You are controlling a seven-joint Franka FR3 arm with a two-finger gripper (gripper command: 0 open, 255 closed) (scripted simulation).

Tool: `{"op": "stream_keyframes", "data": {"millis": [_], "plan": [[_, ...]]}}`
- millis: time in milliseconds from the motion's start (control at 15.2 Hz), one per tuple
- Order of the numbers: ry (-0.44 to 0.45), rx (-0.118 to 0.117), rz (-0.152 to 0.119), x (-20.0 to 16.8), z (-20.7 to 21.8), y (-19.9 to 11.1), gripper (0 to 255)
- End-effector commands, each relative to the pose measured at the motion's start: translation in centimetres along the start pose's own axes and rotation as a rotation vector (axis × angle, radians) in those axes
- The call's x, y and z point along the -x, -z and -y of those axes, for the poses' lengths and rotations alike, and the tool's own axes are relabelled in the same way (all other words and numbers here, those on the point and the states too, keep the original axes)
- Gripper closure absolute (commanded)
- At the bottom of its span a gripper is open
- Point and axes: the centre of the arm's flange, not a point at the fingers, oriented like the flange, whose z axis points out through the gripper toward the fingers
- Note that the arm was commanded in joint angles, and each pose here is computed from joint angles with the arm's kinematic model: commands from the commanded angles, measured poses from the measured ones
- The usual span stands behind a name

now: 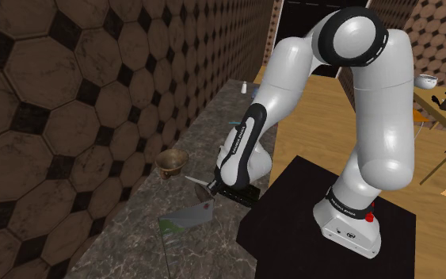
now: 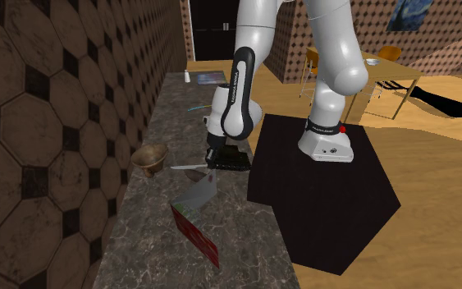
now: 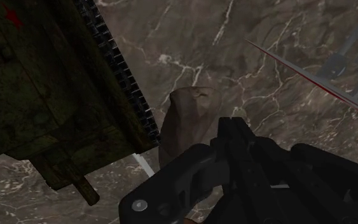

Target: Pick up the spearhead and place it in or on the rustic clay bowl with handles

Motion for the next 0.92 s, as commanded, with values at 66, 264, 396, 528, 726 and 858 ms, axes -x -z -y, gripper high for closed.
{"op": "stream_keyframes", "data": {"millis": [66, 264, 396, 528, 726, 858], "plan": [[0.000, 0.000, 0.000, 0.0, 0.0, 0.0, 255], [0.000, 0.000, 0.000, 0.0, 0.0, 0.0, 0], [-0.058, 0.004, 0.057, -2.9, -0.6, -1.7, 0], [-0.116, 0.007, 0.114, -5.6, -1.4, -3.5, 0], [-0.201, 0.012, 0.197, -9.2, -2.8, -6.3, 0], [-0.201, 0.012, 0.197, -9.0, -2.8, -7.4, 0]]}}
